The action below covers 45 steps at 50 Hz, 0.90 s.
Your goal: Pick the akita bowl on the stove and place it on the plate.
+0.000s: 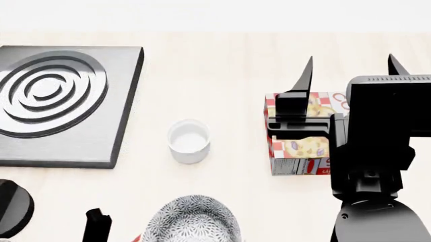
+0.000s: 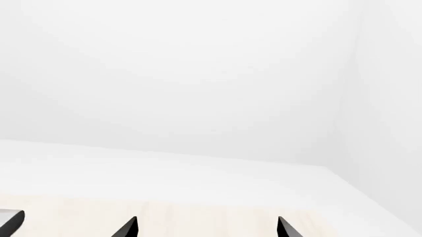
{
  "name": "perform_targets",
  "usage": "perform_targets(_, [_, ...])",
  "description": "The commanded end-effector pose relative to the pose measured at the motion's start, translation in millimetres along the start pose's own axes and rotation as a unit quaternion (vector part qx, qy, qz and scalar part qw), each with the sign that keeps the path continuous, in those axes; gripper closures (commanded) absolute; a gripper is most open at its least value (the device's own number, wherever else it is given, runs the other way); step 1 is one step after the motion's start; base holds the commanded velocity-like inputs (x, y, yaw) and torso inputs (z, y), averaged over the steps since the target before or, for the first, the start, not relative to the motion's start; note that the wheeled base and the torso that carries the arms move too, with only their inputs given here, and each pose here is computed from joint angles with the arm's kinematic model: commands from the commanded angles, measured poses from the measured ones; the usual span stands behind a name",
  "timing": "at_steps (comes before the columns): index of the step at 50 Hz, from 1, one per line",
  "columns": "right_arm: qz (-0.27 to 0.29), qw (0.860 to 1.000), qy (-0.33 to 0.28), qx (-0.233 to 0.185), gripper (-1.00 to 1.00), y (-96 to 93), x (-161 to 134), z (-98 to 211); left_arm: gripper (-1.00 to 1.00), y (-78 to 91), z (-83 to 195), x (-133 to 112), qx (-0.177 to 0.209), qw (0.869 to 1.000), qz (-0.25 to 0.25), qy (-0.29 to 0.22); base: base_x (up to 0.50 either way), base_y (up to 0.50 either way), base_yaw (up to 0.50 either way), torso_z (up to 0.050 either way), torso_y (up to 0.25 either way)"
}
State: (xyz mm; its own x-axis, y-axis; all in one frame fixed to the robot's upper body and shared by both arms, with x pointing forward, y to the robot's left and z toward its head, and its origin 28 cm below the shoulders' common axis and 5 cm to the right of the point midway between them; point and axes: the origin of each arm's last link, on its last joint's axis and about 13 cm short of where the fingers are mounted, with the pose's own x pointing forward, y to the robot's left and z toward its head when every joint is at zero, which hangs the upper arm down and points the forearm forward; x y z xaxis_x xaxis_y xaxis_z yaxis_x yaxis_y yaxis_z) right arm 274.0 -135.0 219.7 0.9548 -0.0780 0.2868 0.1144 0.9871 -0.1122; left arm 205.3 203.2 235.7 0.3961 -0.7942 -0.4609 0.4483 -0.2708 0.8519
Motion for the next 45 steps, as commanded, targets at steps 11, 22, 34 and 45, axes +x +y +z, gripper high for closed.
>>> perform_targets(11, [0.0, 1.0, 0.0, 0.001, -1.0, 0.1, 0.9, -1.7, 1.0, -14.2, -11.5, 1.8, -0.012, 1.0, -0.004, 0.022, 0.0, 0.0, 0.0, 0.0, 0.0])
perform_targets(22, [0.0, 1.0, 0.0, 0.0, -1.0, 0.3, -0.2, 0.8, 1.0, -15.9, -16.2, 6.5, -0.01, 1.0, -0.002, 0.029, 0.0, 0.0, 0.0, 0.0, 0.001])
perform_targets(34, [0.0, 1.0, 0.0, 0.0, -1.0, 0.3, -0.2, 0.8, 1.0, -18.1, -19.4, 10.4, -0.012, 0.999, -0.002, 0.033, 0.0, 0.0, 0.0, 0.0, 0.0])
perform_targets(45, [0.0, 1.0, 0.0, 0.001, -1.0, 0.3, -0.2, 0.8, 1.0, -24.9, -20.9, 13.8, -0.016, 0.999, -0.007, 0.034, 0.0, 0.0, 0.0, 0.0, 0.0])
